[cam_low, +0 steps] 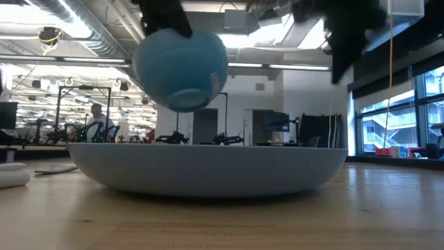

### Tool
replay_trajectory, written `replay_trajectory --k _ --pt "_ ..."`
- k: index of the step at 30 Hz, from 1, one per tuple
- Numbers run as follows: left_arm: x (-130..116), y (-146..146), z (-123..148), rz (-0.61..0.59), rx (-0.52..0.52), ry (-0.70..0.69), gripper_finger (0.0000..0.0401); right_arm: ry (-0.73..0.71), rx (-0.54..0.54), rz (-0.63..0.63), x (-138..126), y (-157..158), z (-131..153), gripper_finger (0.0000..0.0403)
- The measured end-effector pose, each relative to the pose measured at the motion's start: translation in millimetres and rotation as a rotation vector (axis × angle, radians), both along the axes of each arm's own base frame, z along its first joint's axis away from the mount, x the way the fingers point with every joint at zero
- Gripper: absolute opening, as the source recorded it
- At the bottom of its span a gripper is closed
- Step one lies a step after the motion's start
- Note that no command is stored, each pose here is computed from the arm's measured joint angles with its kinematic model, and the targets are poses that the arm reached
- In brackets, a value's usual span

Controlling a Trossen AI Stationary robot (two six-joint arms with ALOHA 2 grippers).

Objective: Set table place
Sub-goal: Put the bowl on the plate

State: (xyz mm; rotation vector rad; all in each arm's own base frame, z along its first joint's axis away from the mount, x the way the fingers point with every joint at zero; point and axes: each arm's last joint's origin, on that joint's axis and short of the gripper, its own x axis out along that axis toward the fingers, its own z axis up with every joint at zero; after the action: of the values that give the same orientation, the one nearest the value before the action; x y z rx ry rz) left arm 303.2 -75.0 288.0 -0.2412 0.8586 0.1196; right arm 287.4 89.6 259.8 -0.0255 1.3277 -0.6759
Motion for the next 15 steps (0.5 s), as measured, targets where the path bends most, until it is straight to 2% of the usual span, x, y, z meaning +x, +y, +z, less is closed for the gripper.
replay_trajectory --k 6,8,11,15 --pt "21 -30 -27 -0.063 -0.073 0.002 0.0005 -0.364 0.138 0.074 -15 12 50 0.0042" --pt "26 -38 -39 -0.074 -0.074 0.029 0.0004 -0.471 0.144 0.071 -23 15 65 0.0042" --pt "34 -49 -54 -0.088 -0.068 0.057 0.0003 -0.587 0.064 0.065 -35 18 80 0.0042" --pt "42 -65 -62 -0.105 -0.071 0.075 0.0008 -0.699 -0.123 0.059 -44 22 89 0.0042"
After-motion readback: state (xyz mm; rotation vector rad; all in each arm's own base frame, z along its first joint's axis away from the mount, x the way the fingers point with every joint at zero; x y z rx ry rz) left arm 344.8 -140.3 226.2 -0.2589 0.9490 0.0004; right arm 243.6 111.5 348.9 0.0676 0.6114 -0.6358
